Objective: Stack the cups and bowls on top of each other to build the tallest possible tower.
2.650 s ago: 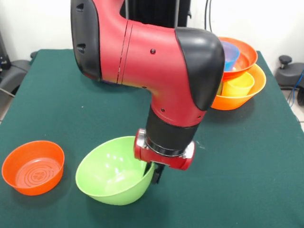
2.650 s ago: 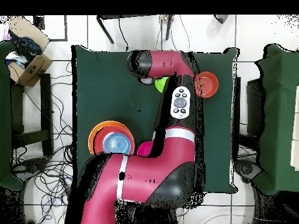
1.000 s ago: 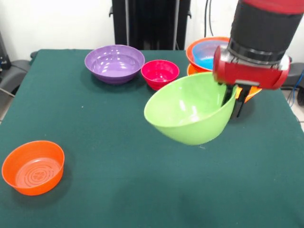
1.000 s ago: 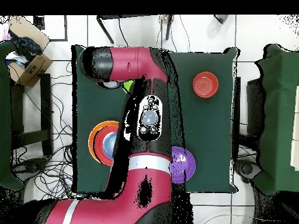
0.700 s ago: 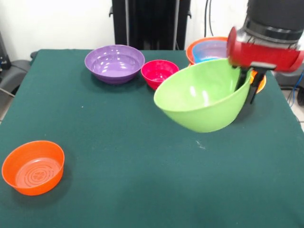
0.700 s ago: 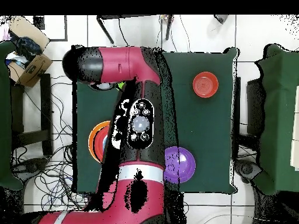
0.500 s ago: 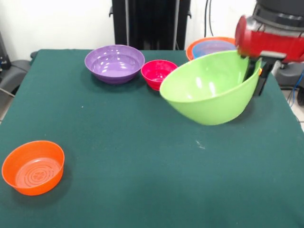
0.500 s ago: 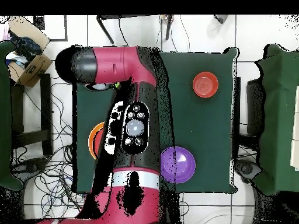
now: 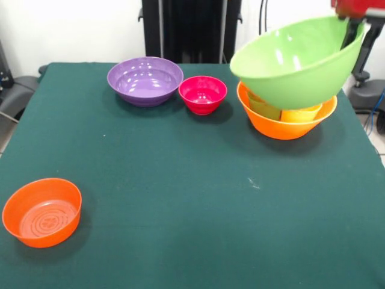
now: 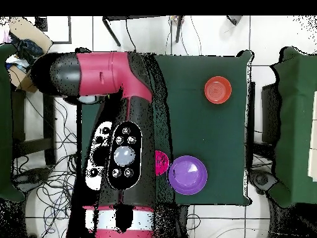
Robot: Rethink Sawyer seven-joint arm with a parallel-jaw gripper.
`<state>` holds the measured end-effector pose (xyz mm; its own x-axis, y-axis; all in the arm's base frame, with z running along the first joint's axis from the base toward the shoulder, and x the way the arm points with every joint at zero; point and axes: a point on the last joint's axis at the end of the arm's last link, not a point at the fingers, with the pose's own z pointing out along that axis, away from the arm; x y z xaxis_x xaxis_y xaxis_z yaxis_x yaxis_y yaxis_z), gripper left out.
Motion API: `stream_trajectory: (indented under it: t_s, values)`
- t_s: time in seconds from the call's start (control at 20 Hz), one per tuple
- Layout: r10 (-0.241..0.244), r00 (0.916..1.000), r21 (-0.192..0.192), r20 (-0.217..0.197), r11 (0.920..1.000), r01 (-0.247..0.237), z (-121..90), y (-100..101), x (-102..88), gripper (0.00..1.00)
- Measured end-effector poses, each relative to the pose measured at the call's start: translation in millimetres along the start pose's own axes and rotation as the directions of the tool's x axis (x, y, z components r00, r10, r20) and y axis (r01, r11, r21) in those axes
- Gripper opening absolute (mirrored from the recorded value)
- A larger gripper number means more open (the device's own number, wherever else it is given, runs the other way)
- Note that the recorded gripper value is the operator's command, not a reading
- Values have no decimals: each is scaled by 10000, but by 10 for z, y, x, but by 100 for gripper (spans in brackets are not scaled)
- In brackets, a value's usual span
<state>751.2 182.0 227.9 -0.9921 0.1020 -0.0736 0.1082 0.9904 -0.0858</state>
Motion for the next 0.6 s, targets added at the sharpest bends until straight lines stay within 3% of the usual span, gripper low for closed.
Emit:
stream_trajectory:
  t_s: [0.25, 0.6]
  values:
    - [-63, 9999, 35, -89, 10000, 63, -120, 43, 187, 0]
    - [8, 9992, 172, -408, 9999, -1, -38, -44, 491, 0]
